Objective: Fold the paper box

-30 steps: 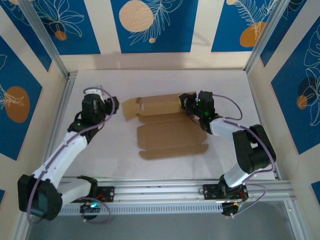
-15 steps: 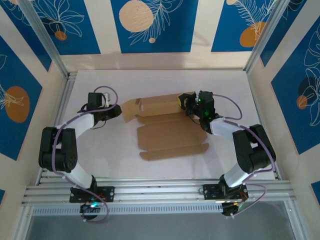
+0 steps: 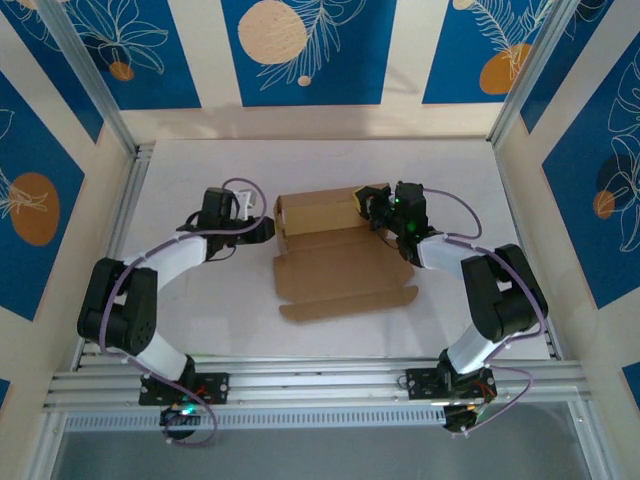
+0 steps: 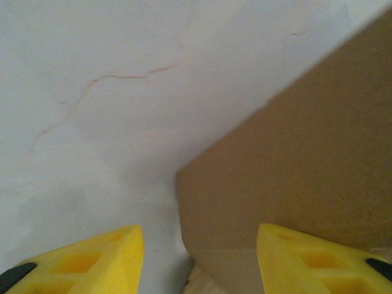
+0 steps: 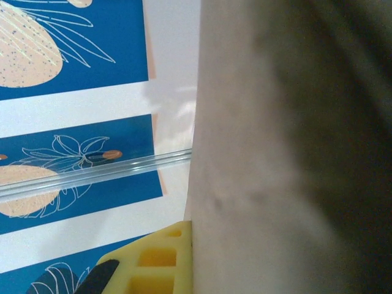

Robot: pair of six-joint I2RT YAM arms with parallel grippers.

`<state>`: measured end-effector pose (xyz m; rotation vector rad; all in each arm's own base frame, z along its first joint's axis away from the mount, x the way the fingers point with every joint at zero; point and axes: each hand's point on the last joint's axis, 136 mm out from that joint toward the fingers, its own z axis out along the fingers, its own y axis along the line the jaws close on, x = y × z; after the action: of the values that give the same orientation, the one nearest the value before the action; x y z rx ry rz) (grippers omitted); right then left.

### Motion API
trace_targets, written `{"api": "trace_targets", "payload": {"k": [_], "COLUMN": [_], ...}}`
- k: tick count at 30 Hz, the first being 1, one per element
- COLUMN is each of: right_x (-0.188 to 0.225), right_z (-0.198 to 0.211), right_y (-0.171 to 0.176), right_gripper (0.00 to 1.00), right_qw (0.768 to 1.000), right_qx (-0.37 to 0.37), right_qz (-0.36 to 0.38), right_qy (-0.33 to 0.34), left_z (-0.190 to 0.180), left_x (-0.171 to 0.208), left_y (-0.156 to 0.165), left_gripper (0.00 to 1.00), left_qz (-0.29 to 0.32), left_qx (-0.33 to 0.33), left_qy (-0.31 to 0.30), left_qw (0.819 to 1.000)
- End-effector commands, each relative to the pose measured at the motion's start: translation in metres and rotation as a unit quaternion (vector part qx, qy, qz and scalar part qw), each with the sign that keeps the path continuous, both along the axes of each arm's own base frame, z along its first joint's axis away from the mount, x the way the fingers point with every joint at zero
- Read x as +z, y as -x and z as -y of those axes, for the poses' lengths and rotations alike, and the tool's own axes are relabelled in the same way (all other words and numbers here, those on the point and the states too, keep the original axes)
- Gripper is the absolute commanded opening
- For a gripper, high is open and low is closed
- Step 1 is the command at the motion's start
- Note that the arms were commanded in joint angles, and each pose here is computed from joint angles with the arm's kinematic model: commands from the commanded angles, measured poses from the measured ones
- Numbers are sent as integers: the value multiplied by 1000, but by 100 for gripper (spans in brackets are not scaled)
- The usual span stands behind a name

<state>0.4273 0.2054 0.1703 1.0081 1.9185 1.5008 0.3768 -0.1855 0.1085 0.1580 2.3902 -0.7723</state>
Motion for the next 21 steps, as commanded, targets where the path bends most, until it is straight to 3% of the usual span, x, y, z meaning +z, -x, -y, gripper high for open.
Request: {"api": "trace_targets", "payload": {"k": [1,11,21], "right_x": [-8,-11,-13], "right_z": [-9,-14,-14], "right_y": [1,3,4], "right_gripper": [9,9,8], "right_qw": [1000,1000,1000], "right_qx": [13,21,20], "right_qz": [-9,-11,-12], "right_qy": [6,5,6], "left_z": [17,28,37], "left_x": [17,30,37], "left_y": [3,0,18], "left_gripper": [53,56,59], "left_qz": [42,94,146], "left_qx": [-42,-62,-118], "left_qy": [10,16,-12], "left_qw": [998,994,982]}}
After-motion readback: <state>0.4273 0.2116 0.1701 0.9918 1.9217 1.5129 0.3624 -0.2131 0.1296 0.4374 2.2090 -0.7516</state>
